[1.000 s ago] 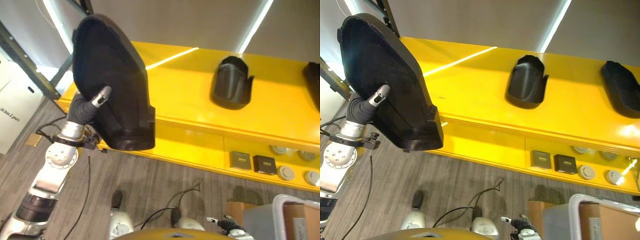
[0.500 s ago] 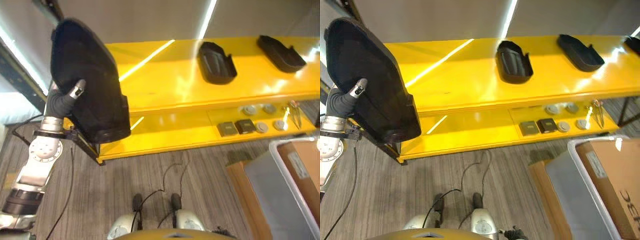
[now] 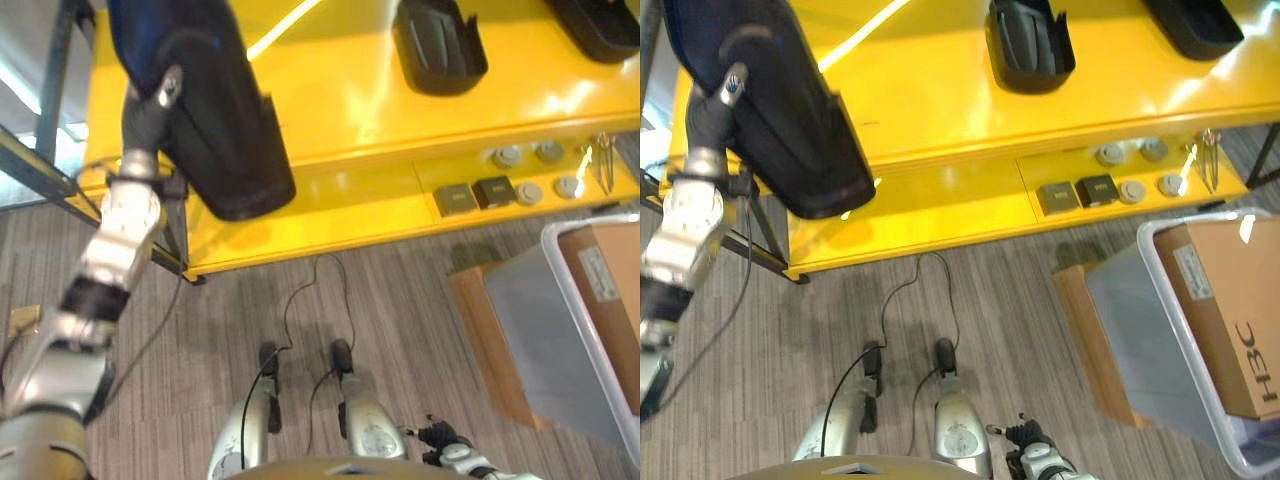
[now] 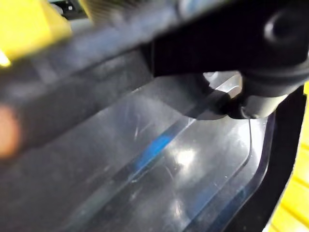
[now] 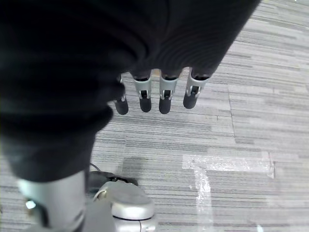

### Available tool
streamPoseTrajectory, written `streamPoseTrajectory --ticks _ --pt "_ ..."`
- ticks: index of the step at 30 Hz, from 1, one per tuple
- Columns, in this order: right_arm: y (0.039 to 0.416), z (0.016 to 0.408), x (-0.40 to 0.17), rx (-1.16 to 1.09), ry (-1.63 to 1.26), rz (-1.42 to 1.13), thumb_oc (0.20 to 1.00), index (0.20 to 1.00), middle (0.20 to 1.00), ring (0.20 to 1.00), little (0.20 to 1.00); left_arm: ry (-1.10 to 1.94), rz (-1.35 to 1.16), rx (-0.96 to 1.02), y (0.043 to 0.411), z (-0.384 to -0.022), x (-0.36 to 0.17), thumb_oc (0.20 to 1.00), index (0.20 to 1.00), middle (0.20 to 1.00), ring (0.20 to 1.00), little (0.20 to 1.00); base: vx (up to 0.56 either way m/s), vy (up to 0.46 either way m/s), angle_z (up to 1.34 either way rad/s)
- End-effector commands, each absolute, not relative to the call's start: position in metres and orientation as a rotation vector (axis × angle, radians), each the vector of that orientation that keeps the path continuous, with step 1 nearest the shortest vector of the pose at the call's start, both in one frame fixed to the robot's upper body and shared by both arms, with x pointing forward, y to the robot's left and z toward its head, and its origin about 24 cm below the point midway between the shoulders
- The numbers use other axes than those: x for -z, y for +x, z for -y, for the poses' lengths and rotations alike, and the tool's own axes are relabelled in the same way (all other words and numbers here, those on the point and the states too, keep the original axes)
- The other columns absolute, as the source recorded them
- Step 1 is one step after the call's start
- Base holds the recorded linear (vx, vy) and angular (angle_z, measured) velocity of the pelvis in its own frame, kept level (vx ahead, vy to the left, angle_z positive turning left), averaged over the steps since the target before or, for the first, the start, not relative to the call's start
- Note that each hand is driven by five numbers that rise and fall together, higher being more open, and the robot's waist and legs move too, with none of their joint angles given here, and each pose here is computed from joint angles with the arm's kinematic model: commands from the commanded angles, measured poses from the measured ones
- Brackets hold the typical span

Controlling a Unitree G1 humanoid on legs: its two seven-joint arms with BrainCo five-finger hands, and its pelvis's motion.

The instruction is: Move parts from the plastic box to the shelf.

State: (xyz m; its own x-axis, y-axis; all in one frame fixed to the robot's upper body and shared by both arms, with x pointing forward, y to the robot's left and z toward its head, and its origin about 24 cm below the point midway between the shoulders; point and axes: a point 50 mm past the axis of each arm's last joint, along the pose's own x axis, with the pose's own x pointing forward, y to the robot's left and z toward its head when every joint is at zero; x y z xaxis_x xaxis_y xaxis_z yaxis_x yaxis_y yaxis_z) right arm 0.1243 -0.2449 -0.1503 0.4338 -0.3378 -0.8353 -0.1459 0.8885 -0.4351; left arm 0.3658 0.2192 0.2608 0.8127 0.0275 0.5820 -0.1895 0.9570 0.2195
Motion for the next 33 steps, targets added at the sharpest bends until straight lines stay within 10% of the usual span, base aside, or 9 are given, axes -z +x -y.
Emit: streamPoseTrajectory --ticks 1,20,33 --pt "0.112 0.253 0.152 0.159 -0.468 -1.166 1.0 1.0 1.0 1.0 1.0 0.188 0.793 -0.149 0.355 -0.23 -0.315 0.2 0.2 0.2 0.2 0.2 -0.04 -0.012 -0.02" --pt "0.147 0.251 0.142 0.174 -0.416 -1.093 1.0 1.0 1.0 1.0 1.0 0.491 0.423 -0.506 0.365 -0.319 -0.385 0.2 0.2 0.2 0.2 0.2 0.01 -0.013 -0.05" --pt "0.142 0.247 0.144 0.213 -0.303 -1.08 1.0 1.0 1.0 1.0 1.0 0.721 0.419 -0.532 0.361 -0.314 -0.401 0.2 0.2 0.2 0.2 0.2 0.0 0.0 0.0"
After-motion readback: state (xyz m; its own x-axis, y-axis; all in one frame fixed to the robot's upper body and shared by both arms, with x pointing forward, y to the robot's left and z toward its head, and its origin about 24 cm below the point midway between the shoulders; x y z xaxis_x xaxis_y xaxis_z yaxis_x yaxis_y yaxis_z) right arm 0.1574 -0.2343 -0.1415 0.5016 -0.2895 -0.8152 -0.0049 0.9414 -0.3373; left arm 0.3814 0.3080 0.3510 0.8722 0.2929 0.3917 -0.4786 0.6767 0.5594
